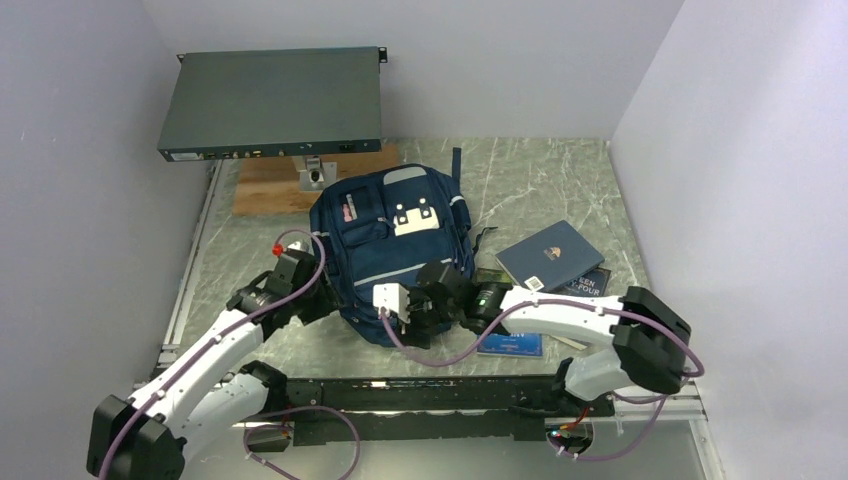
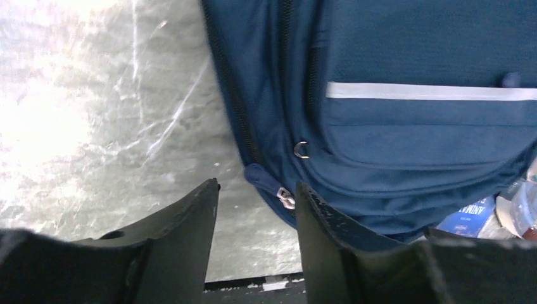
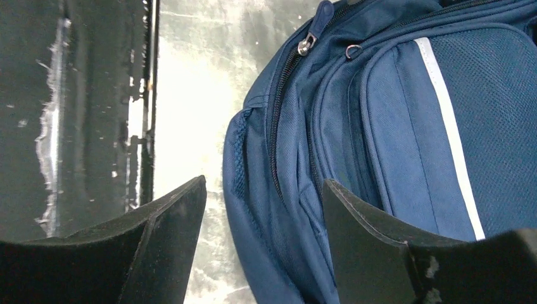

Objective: Pack the student bag
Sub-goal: Unzip the student bag at the center of the board.

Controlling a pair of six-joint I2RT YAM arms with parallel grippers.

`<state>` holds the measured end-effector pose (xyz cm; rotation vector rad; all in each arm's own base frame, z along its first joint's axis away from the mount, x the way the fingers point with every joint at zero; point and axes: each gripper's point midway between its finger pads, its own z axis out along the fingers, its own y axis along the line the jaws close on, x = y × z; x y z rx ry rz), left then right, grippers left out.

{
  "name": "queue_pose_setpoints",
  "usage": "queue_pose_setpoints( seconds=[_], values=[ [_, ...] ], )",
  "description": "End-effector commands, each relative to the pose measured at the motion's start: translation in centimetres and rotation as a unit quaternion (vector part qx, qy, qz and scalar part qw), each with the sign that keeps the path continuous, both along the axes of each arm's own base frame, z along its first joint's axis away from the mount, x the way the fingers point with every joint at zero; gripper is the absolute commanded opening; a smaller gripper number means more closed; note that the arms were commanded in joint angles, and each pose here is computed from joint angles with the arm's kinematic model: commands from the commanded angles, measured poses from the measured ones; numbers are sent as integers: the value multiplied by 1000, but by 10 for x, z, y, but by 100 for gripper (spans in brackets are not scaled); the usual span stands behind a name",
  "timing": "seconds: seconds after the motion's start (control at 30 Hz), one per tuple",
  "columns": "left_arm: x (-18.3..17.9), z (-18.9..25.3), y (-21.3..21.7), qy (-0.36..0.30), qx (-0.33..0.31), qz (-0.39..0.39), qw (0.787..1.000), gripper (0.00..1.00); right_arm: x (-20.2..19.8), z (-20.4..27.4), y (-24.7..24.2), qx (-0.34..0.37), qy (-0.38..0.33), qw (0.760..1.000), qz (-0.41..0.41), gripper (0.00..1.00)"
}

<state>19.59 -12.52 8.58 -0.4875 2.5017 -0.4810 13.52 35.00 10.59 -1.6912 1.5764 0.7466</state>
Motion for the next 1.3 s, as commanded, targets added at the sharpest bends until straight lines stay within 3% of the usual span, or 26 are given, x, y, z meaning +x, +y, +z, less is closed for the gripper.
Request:
queue_pose_setpoints(
  seconds=[0.0, 0.17, 0.4, 0.63, 0.83, 1.13, 1.27],
  values=[
    [-4, -16, -12, 61, -73, 48, 994, 49, 18, 9, 25, 28, -84, 996, 9, 67],
    [-6, -28, -9, 79, -83, 84, 990, 37, 23, -14, 32, -6, -96, 995, 9, 55],
    [-1, -35, -15, 82, -100, 90, 988, 26, 24, -31, 38, -28, -108, 994, 10, 47],
    [3, -27, -13, 60, -106, 101, 987, 30, 22, -30, 40, -29, -109, 993, 18, 41],
    [4, -23, -14, 60, -114, 107, 986, 40, 21, -35, 41, -35, -105, 994, 24, 34],
    [10, -32, -14, 74, -95, 106, 987, 31, 21, -34, 45, -38, -105, 993, 31, 27],
    [14, -39, -14, 76, -86, 101, 988, 32, 20, -38, 47, -42, -101, 993, 35, 26]
  ],
)
